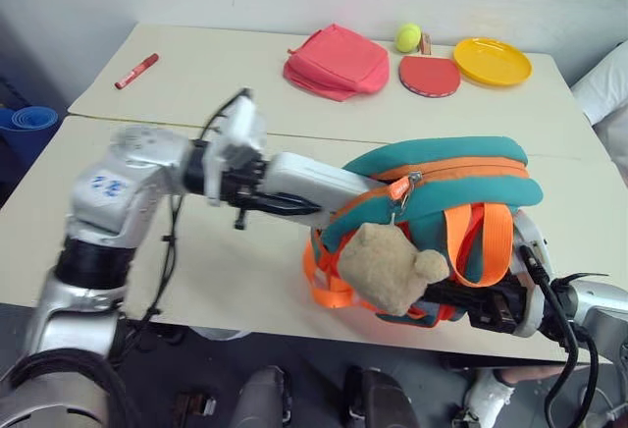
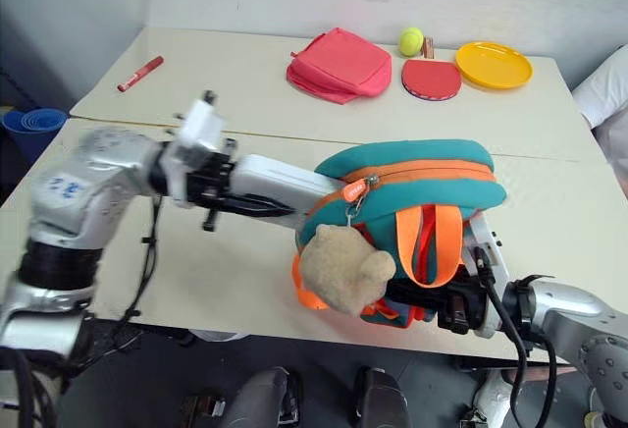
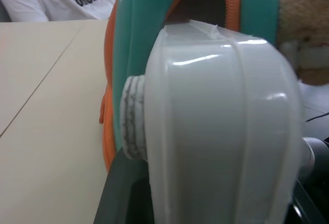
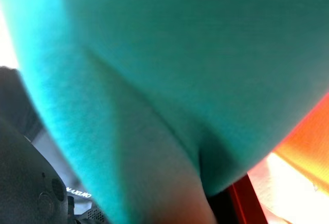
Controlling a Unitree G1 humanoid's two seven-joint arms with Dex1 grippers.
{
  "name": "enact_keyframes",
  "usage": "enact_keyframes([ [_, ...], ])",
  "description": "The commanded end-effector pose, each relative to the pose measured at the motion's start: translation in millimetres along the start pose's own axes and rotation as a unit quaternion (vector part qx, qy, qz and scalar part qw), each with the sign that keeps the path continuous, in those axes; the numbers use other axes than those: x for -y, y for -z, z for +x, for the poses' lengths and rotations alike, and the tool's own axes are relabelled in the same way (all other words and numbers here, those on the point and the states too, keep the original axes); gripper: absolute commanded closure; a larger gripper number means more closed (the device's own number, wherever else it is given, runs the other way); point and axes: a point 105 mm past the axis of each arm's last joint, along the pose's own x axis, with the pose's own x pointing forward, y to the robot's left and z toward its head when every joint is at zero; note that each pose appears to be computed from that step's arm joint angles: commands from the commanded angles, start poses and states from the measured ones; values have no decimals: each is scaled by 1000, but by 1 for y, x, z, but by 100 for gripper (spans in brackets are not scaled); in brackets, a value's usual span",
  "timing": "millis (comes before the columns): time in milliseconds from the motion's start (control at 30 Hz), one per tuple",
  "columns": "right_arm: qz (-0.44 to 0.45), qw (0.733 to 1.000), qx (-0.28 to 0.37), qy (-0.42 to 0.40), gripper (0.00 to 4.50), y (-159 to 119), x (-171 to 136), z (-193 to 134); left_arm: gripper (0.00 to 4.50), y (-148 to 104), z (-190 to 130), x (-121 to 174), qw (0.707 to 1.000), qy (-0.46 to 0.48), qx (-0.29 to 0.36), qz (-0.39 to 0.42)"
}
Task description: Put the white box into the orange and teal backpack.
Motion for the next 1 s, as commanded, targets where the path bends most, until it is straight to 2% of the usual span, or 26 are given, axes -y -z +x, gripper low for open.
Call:
enact_keyframes([
  [33,-24,999,22,9,449,-5,-3,5,321,4,26,-6,999,5,-8,32],
  [133,-43,997,57,35,449,-11,1,10,321,7,52,-11,999,13,8,36],
  [200,-47,996,58,40,449,-8,2,13,321,4,60,-12,999,13,25,22],
  [267,-48,996,55,42,450,-6,1,15,253,-5,67,-14,999,6,54,-5],
  [300,-49,997,53,42,450,-5,1,16,235,-8,68,-14,998,4,65,-13],
  [400,-57,996,53,42,450,-3,0,19,151,-6,61,-15,997,-4,68,-25],
  [467,-65,994,59,60,450,-4,3,20,97,-3,44,-21,997,-28,68,-22],
  [567,-81,991,67,85,450,-7,11,24,29,-13,-3,-23,992,-12,102,-68],
  [667,-83,990,74,88,450,-9,16,28,29,-5,-41,-14,999,17,50,-7],
  [767,-81,991,69,81,450,-6,16,31,29,7,-60,-4,999,40,8,20],
  [900,-85,991,70,80,450,-8,18,32,29,-11,-61,2,996,15,65,64],
  [1000,-90,990,73,84,450,-10,22,34,29,-21,-56,19,994,19,72,83],
])
